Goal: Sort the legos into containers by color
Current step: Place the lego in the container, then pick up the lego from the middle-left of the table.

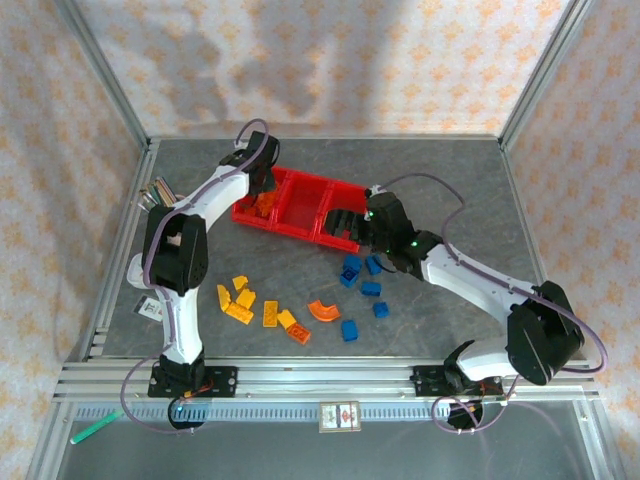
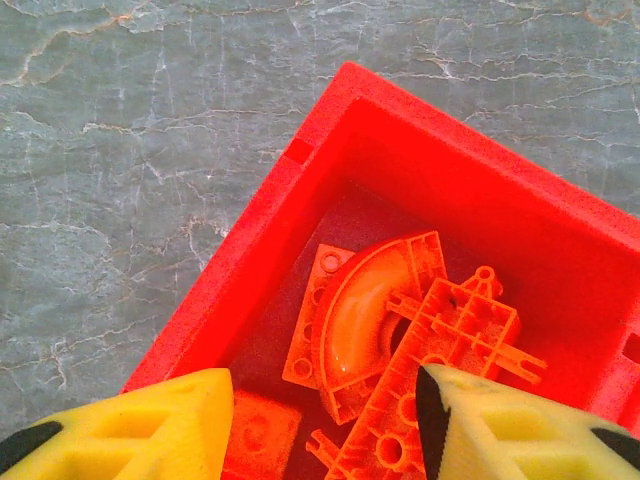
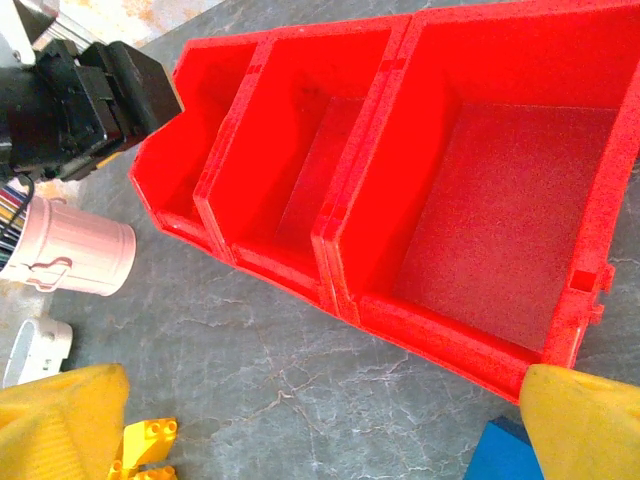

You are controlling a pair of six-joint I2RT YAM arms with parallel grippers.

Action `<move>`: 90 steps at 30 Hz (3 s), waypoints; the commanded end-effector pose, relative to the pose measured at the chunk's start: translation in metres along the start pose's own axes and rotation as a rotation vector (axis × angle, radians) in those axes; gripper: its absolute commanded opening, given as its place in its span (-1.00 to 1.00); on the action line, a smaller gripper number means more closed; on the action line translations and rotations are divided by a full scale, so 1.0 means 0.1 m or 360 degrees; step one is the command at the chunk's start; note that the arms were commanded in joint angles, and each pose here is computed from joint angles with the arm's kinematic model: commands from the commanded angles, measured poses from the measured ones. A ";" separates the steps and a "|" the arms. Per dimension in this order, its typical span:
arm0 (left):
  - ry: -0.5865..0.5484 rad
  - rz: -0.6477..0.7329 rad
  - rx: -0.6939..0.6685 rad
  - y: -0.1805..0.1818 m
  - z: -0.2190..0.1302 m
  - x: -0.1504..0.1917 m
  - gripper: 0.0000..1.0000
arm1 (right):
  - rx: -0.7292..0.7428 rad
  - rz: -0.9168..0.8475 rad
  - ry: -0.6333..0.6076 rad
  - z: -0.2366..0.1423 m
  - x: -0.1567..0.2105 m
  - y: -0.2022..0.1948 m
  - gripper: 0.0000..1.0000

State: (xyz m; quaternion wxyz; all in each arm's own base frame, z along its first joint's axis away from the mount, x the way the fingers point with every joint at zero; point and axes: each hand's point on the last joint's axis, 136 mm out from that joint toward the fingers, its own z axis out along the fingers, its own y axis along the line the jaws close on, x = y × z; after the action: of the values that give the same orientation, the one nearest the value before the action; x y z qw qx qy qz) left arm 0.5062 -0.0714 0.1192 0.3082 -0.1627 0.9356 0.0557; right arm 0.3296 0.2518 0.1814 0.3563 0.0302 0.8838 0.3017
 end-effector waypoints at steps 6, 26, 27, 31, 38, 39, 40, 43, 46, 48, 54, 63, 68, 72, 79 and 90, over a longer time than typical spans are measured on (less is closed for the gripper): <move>0.0012 -0.0049 0.0236 0.00 -0.70 0.09 0.14 | 0.0003 -0.0071 0.0076 -0.11 0.04 0.01 1.00; 0.0170 -0.0423 0.0513 -0.14 -1.77 1.87 0.34 | 0.0073 -0.0091 0.0401 -0.35 0.80 -0.43 0.99; 0.0175 -0.0431 0.0503 -0.16 -1.80 1.95 0.36 | 0.0083 -0.0090 0.0414 -0.36 0.84 -0.47 1.00; 0.0202 -0.0432 0.0510 -0.34 -1.89 2.23 0.39 | 0.0086 -0.0107 0.0446 -0.45 0.99 -0.57 1.00; 0.0319 -0.0346 0.0387 -0.69 -1.82 2.77 0.45 | 0.0153 -0.0089 0.0461 -0.52 1.16 -0.78 1.00; 0.0335 -0.0341 0.0374 -0.73 -1.79 2.83 0.46 | 0.0155 -0.0083 0.0463 -0.52 1.17 -0.80 1.00; 0.0347 -0.0342 0.0357 -0.75 -1.77 2.88 0.47 | 0.0167 -0.0076 0.0463 -0.52 1.19 -0.82 1.00; 0.0359 -0.0370 0.0314 -0.77 -1.69 2.99 0.50 | 0.0189 -0.0055 0.0456 -0.53 1.20 -0.87 1.00; 0.0380 -0.0440 0.0324 -0.83 -1.61 3.06 0.51 | 0.0217 -0.0053 0.0443 -0.54 1.20 -0.92 1.00; 0.0395 -0.0468 0.0335 -0.89 -1.57 3.10 0.51 | 0.0230 -0.0043 0.0436 -0.54 1.18 -0.95 1.00; 0.0386 -0.0479 0.0299 -0.94 -1.47 3.14 0.46 | 0.0216 -0.0028 0.0448 -0.52 1.17 -0.99 1.00; 0.0393 -0.0458 0.0183 -0.91 -1.33 3.23 0.27 | 0.0154 0.0033 0.0463 -0.49 1.12 -1.04 1.00; 0.0386 -0.0444 0.0118 -0.85 -1.28 3.27 0.17 | 0.0140 0.0039 0.0472 -0.48 1.12 -1.04 1.00; 0.0399 -0.0431 0.0124 -0.90 -1.24 3.29 0.06 | 0.0130 0.0036 0.0480 -0.47 1.14 -1.03 1.00; 0.0381 -0.0394 0.0080 -0.85 -1.19 3.28 -0.16 | 0.0113 0.0032 0.0489 -0.46 1.14 -1.02 1.00; 0.0312 -0.0395 0.0111 -0.83 -1.28 3.07 -0.25 | 0.0106 0.0029 0.0487 -0.45 1.11 -0.99 1.00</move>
State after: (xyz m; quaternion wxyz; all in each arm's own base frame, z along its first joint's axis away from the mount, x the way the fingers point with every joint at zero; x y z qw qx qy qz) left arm 0.2166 -0.2713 0.0211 0.1912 -0.2715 0.9421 -0.0469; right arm 0.2305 0.1765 0.0810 0.2079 0.0096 0.9390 0.2737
